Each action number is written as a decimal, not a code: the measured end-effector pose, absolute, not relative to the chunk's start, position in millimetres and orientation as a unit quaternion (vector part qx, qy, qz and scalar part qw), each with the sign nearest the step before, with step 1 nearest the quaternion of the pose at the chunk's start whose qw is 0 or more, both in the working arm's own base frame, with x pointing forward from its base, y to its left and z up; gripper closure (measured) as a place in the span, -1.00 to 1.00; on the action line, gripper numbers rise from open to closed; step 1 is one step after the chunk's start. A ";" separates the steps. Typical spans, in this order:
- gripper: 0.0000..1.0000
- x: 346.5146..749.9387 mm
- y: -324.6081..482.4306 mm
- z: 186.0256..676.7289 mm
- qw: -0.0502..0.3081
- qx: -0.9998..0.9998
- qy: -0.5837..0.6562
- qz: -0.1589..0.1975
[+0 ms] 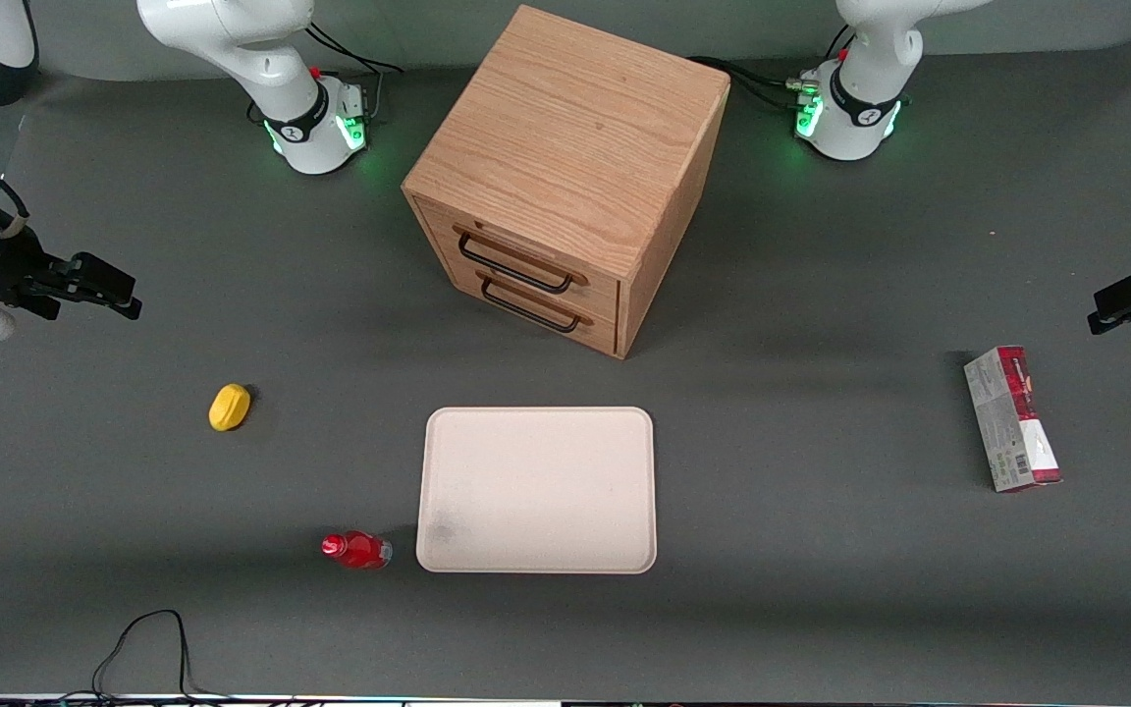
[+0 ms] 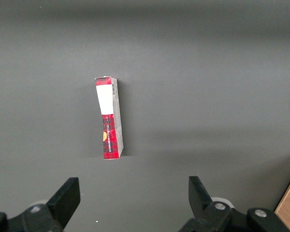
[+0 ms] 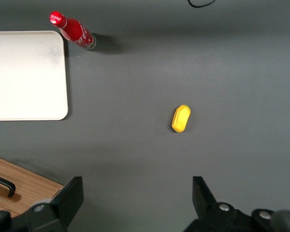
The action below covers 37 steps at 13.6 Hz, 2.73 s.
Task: Place coke bottle on tray
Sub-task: 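Move the right gripper down to the red Coca-Cola bottle lying beside the tray, then close the right gripper around the red bottle's cap end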
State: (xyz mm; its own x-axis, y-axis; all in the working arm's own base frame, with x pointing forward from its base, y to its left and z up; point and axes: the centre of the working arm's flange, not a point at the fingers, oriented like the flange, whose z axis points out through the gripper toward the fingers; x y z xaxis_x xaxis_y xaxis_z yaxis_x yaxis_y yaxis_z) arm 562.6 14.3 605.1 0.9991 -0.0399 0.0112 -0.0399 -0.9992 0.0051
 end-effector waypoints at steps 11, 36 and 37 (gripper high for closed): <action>-1.00 587.0 57.9 593.2 -0.012 0.999 0.012 0.035; -0.96 771.2 171.4 330.9 -0.030 0.993 0.089 0.074; -0.96 772.2 172.1 326.2 -0.031 0.992 0.090 0.077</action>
State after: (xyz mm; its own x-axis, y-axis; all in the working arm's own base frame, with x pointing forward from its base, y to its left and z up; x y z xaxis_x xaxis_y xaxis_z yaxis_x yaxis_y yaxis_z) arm 772.2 172.1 326.2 0.9719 0.1732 0.1592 0.1826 -0.9821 -0.0469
